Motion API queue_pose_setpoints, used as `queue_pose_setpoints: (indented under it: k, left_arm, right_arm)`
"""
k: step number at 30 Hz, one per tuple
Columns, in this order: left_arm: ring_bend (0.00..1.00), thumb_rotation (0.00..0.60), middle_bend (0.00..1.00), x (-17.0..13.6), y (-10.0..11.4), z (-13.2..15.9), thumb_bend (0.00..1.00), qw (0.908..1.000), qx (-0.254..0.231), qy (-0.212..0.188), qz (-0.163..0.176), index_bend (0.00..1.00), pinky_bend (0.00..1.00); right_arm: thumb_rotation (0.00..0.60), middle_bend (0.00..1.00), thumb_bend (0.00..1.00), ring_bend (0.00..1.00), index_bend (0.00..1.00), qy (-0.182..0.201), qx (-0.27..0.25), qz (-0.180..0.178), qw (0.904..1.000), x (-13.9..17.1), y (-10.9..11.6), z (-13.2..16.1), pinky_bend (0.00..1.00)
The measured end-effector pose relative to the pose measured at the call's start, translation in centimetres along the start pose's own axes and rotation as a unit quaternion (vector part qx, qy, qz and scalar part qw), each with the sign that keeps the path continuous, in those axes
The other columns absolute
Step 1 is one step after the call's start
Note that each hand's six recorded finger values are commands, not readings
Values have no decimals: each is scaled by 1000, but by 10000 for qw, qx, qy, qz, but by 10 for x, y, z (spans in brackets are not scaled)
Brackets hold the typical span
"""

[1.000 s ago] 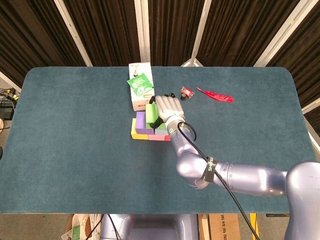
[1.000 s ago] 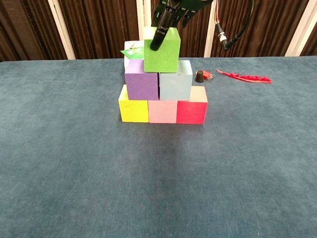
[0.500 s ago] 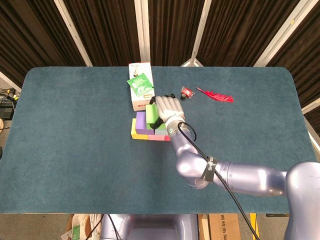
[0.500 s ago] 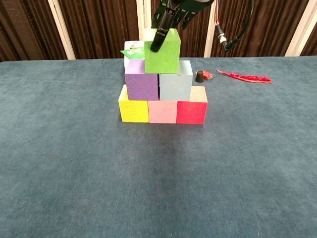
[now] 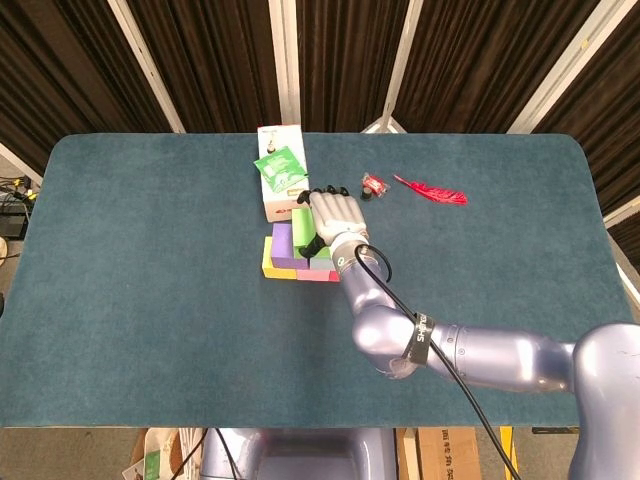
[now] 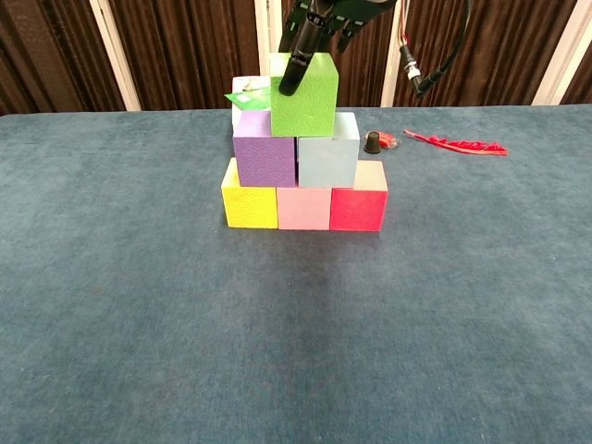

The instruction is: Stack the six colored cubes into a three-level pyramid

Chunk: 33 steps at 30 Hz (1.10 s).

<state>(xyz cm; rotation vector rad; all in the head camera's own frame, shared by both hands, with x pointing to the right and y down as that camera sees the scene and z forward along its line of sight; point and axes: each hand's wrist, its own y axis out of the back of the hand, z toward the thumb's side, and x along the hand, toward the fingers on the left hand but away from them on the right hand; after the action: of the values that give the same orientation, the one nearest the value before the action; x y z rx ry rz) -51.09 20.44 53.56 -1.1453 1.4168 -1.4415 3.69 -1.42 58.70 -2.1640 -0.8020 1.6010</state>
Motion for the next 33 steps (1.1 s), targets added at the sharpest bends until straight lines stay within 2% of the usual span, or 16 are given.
queue_pose_setpoints:
  k: [9,16,25,33]
  left_arm:
    - [0,600,25,0,0,0,363,10000,18,2,-2,117,0]
    - [0,600,18,1,-1,-1,363,10000,52,-13,-42,117,0]
    - [0,600,18,0,-3,3,363,9997,-83,-155,-143,117,0]
    - [0,600,17,-1,3,4,363,9986,-396,-309,-141,117,0]
  right_arm:
    - [600,42,242,1,56,67,19,116,9999,5,0,0,0]
    - [600,15,243,0,33,186,-108,88,9997,16,11,0,0]
    - [600,15,241,0,34,368,-94,-492,9981,45,43,-15,0]
    - [600,15,242,0,33,278,-117,-1187,9925,84,73,-69,0]
